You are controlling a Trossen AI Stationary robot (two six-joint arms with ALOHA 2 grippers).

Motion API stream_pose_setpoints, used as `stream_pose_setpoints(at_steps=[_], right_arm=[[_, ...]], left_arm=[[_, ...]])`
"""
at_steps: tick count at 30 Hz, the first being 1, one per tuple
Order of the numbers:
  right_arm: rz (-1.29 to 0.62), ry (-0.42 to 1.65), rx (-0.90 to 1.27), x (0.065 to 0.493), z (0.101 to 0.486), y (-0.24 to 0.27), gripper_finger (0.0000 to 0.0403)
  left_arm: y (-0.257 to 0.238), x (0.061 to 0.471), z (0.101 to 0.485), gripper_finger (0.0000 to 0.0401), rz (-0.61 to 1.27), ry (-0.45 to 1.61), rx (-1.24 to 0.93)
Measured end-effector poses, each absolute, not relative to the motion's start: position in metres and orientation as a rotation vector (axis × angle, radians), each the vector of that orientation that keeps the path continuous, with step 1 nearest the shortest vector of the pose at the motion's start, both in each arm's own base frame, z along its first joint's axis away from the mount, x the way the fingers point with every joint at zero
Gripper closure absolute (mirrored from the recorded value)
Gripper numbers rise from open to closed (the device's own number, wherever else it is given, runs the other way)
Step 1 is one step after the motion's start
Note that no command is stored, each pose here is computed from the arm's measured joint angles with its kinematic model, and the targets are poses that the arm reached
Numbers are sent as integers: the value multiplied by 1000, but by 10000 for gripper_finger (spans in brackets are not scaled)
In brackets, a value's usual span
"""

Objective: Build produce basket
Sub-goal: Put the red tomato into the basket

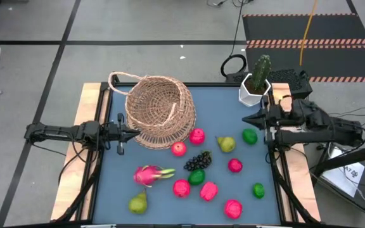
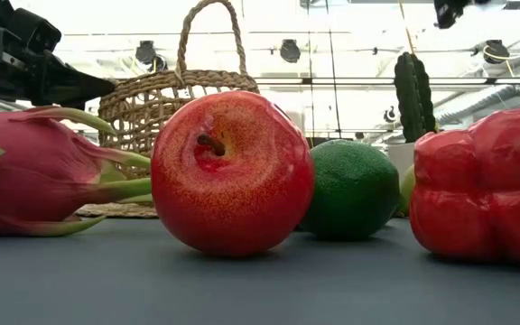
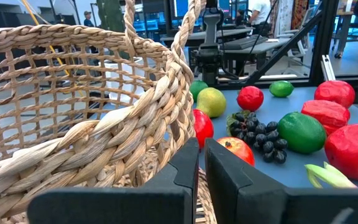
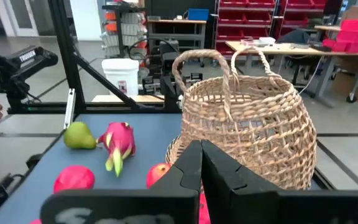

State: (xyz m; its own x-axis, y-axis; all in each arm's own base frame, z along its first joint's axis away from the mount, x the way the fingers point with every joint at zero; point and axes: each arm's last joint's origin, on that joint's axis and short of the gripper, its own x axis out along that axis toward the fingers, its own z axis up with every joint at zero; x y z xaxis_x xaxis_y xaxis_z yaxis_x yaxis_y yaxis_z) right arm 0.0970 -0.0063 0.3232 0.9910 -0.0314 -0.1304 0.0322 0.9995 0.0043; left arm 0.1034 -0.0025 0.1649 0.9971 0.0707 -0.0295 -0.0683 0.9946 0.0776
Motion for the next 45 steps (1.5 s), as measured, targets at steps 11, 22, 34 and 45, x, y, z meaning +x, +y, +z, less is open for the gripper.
stream_pose_setpoints(at_steps=[11,22,34,45], right_arm=[[-37,220,59,102,383,-7,403],[-39,314,65,116,427,-8,403],[-40,362,63,130,424,-9,403],[-38,364,60,135,423,-9,403]], left_arm=[[-2,103,165,370,70,32,74],[-2,103,165,370,70,32,75],[-4,99,200,370,-6,-118,-54],[-3,84,320,371,-1,-80,-42]])
